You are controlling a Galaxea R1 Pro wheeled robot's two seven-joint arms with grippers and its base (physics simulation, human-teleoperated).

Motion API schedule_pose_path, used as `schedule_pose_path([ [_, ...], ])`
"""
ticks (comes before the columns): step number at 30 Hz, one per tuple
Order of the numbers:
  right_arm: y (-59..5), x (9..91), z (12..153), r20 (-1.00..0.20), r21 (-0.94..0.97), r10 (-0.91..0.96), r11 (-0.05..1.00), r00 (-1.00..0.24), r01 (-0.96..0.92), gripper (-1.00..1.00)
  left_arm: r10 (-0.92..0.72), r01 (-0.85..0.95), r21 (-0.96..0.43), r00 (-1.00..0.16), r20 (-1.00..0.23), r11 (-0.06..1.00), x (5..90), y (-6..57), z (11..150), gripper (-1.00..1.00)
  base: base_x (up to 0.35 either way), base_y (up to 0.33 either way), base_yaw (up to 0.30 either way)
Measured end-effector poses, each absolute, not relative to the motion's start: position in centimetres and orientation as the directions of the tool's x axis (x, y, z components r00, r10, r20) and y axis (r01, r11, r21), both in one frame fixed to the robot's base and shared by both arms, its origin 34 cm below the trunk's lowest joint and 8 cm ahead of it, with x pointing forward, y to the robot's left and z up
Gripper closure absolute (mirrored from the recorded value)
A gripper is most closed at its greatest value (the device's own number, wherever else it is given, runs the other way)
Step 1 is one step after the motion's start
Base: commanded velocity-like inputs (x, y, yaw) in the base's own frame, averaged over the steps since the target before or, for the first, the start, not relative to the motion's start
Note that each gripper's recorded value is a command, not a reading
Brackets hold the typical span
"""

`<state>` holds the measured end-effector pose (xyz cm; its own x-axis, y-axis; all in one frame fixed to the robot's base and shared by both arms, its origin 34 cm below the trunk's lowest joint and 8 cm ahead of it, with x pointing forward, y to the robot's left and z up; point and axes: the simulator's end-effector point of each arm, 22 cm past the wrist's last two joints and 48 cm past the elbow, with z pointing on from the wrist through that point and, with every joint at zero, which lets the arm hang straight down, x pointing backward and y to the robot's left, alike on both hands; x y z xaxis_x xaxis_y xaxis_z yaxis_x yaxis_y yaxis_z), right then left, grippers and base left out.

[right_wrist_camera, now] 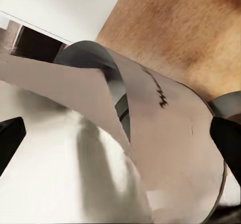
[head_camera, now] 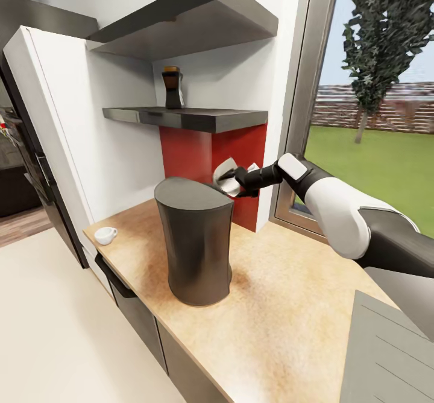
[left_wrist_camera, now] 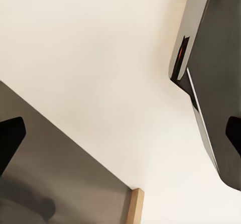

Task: Set up a coffee station on the kitchen countertop: keep the coffee maker on the countertop, move the bottle of coffee from the kitchen shelf to the counter next to the coffee maker, place a paper coffee filter on top of the coffee maker, put the saucer next to the coffee maker with the coffee cup on the saucer, and place the electric kettle next to the coffee maker.

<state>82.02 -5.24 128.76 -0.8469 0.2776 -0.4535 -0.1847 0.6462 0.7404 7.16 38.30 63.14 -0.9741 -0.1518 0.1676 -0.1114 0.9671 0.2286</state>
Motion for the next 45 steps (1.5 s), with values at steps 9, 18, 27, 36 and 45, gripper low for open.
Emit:
schedule_pose_path([
  [9, -5.0, 82.0, 128.8, -0.454, 0.741, 0.276, 0.645, -0.847, -0.187, -1.00, -0.152, -0.111, 0.229, -0.974, 0.167, 0.967, 7.2, 38.3, 63.1, -1.00, 0.000, 0.000, 0.000],
  [18, -5.0, 82.0, 128.9, -0.455, 0.741, 0.276, 0.644, -0.847, -0.188, -1.00, -0.152, -0.111, 0.229, -0.974, 0.166, 0.967, 7.2, 38.3, 63.1, -1.00, 0.000, 0.000, 0.000],
  [27, -4.9, 82.0, 129.1, -0.458, 0.743, 0.277, 0.641, -0.845, -0.193, -1.00, -0.151, -0.111, 0.229, -0.974, 0.166, 0.967, 7.2, 38.3, 63.1, -1.00, 0.000, 0.000, 0.000],
  [36, -4.7, 82.1, 129.7, -0.468, 0.743, 0.279, 0.638, -0.838, -0.202, -1.00, -0.151, -0.112, 0.229, -0.975, 0.163, 0.967, 7.3, 38.3, 63.1, -1.00, 0.000, 0.000, 0.000],
  [45, -5.2, 83.1, 133.9, -0.554, 0.724, 0.297, 0.633, -0.778, -0.274, -1.00, -0.150, -0.111, 0.229, -0.976, 0.159, 0.967, 7.4, 38.3, 63.1, -1.00, 0.000, 0.000, 0.000],
])
